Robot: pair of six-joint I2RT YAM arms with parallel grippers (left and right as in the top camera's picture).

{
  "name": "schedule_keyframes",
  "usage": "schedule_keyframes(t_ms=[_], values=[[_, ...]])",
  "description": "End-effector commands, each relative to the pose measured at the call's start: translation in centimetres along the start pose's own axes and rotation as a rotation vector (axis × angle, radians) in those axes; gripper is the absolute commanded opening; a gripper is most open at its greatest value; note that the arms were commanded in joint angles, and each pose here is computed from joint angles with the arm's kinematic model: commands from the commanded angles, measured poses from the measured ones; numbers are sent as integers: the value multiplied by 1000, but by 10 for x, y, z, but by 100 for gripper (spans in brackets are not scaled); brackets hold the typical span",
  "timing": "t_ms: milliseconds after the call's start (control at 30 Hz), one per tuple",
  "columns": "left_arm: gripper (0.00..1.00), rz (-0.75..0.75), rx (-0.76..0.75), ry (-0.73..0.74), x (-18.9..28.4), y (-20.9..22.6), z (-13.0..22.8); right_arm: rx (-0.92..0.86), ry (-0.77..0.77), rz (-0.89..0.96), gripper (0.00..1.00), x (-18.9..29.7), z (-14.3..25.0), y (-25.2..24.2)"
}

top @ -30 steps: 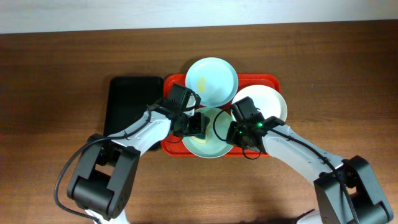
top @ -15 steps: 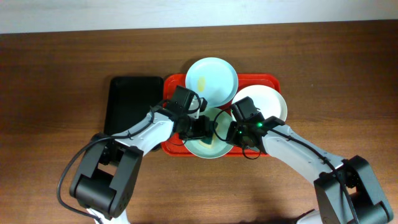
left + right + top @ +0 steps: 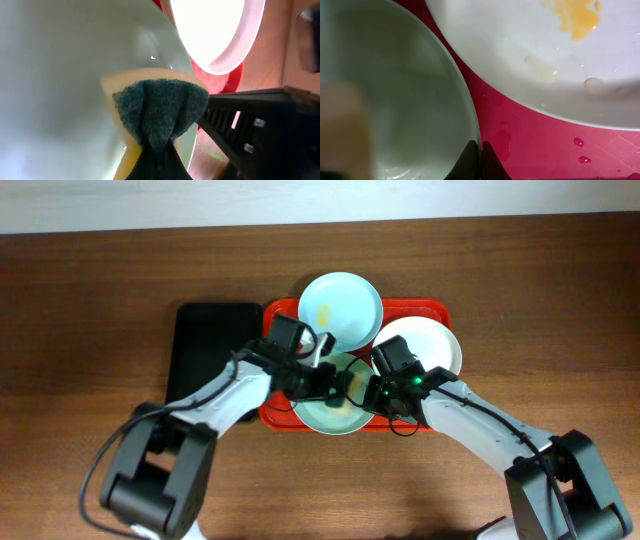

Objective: Clean dirty plates on tray and stack at the side
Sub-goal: 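Keep scrubbing the plate surface with the sponge in the left gripper, then lift the sponge with the left gripper and move it over the black tray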

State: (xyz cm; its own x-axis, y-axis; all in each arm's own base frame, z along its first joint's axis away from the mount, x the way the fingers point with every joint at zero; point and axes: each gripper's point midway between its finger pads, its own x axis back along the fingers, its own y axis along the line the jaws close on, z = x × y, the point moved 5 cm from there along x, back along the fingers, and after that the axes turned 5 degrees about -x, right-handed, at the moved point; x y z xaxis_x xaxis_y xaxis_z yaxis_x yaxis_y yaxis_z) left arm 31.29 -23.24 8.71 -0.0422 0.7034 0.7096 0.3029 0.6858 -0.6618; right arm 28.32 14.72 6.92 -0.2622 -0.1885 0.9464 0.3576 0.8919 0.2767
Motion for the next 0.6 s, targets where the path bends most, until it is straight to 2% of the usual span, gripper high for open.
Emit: schedule_keyframes(t_ms=[0,100,333,400,567], values=[[0,-193,-34,-95,24,14,-15,-2,18,9,4,-4,4,-1],[0,-295,-47,-81,28,27,-11,-3,18,9,4,-4,5,-1],[0,-284,-83,-123,40,14,-18,-3,18,9,4,-4,5,-1],[0,-280,-98,-150,47,8,-24,-2,18,8,8,-4,4,-1],[0,-383,-95,-179,55,14,-28,-3,18,8,8,-4,4,-1]])
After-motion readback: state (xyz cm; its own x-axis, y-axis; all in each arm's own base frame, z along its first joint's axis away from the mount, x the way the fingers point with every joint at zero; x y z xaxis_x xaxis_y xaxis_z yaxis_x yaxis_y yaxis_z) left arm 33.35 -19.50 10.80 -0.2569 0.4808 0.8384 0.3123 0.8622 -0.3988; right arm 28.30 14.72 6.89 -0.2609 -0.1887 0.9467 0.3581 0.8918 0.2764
